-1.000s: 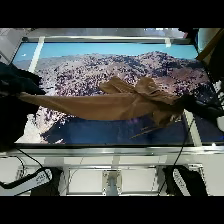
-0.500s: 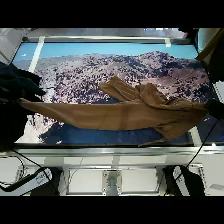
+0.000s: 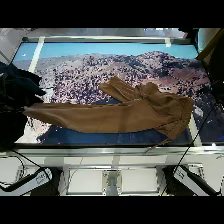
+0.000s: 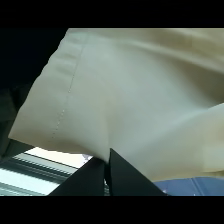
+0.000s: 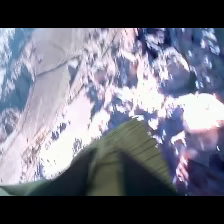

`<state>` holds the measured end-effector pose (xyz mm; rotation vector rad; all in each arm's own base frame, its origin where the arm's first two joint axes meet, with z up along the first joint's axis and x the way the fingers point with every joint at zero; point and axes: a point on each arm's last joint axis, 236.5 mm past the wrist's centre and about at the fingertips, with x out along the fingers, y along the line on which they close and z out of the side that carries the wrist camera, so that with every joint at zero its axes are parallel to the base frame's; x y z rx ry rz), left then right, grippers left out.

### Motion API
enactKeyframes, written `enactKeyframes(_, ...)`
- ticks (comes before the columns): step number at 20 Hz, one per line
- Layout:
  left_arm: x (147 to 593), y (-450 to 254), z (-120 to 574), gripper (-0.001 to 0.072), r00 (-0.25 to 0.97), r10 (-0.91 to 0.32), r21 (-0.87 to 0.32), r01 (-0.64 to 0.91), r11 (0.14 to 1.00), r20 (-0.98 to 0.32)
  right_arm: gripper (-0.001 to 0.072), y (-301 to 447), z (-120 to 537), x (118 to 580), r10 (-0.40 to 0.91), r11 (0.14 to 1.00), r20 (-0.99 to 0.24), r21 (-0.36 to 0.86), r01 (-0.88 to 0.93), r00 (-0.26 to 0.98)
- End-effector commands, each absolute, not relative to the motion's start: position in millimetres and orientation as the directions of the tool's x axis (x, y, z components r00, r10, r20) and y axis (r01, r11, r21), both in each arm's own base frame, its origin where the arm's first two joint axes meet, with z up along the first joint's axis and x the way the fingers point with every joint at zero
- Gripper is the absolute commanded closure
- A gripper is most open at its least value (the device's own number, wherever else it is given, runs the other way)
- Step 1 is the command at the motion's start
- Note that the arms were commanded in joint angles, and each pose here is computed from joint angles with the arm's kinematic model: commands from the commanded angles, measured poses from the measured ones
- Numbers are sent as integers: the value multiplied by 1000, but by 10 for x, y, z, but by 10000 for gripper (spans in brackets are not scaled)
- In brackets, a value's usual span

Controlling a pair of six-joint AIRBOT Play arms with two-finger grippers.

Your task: Fold the clothes and pants, and hang the long-sleeved shirts on hangers.

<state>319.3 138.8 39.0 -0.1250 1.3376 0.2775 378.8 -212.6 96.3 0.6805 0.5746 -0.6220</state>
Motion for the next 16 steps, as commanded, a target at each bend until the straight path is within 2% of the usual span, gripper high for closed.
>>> enactKeyframes(1,3175,1396,365,692,196,130,70,-286,956,-972,365,-2100,815,3688,-278,727,-742,253,638,610)
enactKeyframes(3,3176,1396,365,692,196,130,70,-285,956,-972,365,-1909,466,3212,-161,809,-886,134,573,434)
enactKeyframes(5,3176,1395,365,693,196,130,70,-285,956,-972,365,-1709,192,2751,-40,859,-958,112,499,284)
enactKeyframes(6,3176,1396,365,692,196,130,70,-285,956,-972,366,-1588,60,2563,25,864,-970,144,482,244)
enactKeyframes(7,3176,1396,365,692,196,130,70,-285,956,-972,366,-1437,-48,2471,97,859,-961,212,466,259)
enactKeyframes(9,3176,1395,365,692,196,130,70,-285,956,-972,374,-988,-147,2500,288,818,-880,431,382,378)
enactKeyframes(10,3177,1396,365,692,196,130,70,-285,956,-972,364,-822,-198,2504,360,769,-835,518,374,417)
enactKeyframes(12,3177,1396,365,692,196,130,70,-285,956,-972,88,-664,-450,2337,423,706,-821,564,429,383)
enactKeyframes(16,3177,1396,361,692,195,129,70,-285,956,-972,88,-557,-753,2152,433,700,-837,546,461,334)
